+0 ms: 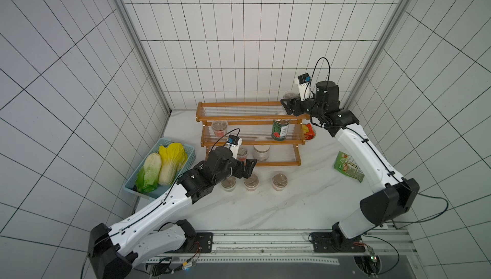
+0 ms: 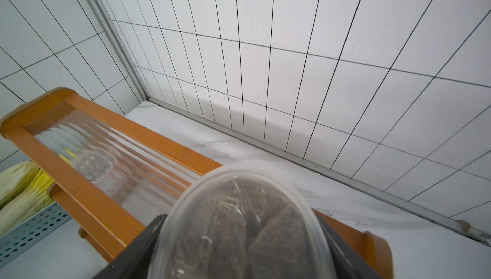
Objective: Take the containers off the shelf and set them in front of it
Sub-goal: 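Pick up a container from the shelf, then place the container at the center of the board.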
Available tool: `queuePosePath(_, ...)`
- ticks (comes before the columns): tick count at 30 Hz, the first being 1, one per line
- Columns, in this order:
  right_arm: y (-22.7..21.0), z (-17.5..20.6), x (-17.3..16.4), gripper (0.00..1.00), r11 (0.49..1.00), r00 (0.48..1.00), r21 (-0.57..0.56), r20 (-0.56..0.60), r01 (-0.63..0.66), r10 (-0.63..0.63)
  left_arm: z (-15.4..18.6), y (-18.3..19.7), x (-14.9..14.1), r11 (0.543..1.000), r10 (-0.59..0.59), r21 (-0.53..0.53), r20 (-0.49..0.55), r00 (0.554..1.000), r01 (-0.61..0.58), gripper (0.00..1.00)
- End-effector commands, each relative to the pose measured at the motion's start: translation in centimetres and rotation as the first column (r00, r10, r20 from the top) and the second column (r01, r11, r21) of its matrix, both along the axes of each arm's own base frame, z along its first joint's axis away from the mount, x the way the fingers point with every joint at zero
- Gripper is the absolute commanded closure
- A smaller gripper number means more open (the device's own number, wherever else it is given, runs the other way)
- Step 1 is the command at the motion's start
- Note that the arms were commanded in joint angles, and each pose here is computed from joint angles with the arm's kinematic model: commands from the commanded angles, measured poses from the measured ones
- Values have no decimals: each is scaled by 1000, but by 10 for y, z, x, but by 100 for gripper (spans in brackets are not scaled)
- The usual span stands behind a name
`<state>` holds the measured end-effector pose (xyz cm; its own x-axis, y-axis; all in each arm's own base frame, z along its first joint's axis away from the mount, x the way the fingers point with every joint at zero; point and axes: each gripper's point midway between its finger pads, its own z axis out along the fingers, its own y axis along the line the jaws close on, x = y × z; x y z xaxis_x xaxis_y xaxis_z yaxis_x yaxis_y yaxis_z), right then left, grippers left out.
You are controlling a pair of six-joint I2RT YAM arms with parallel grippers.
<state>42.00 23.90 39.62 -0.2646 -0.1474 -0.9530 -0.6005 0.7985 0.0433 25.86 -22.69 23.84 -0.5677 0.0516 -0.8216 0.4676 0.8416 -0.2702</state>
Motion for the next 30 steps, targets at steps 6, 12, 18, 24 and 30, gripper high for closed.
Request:
queuePosePath(6,-20,35,-74,20,998,996,15,75,-57,55,7,13,6,1000,4,3,12,1000,-4,1)
queuePosePath(12,-53,-1,-128,21,999,1000,-28,-2,-20,20,5,18,12,1000,2,4,4,1000,-2,1)
queuePosePath(18,-77,-63,-168,21,999,992,-19,-121,30,-32,-1,20,16,1000,6,4,-7,1000,-6,2)
queuePosePath(24,-89,-141,-184,23,995,974,-33,-205,93,-98,-5,23,16,1000,11,0,-15,1000,-11,2)
queuePosePath(30,-96,-200,-184,26,985,964,-45,-201,166,-172,-8,31,15,1000,29,6,-20,999,-29,1)
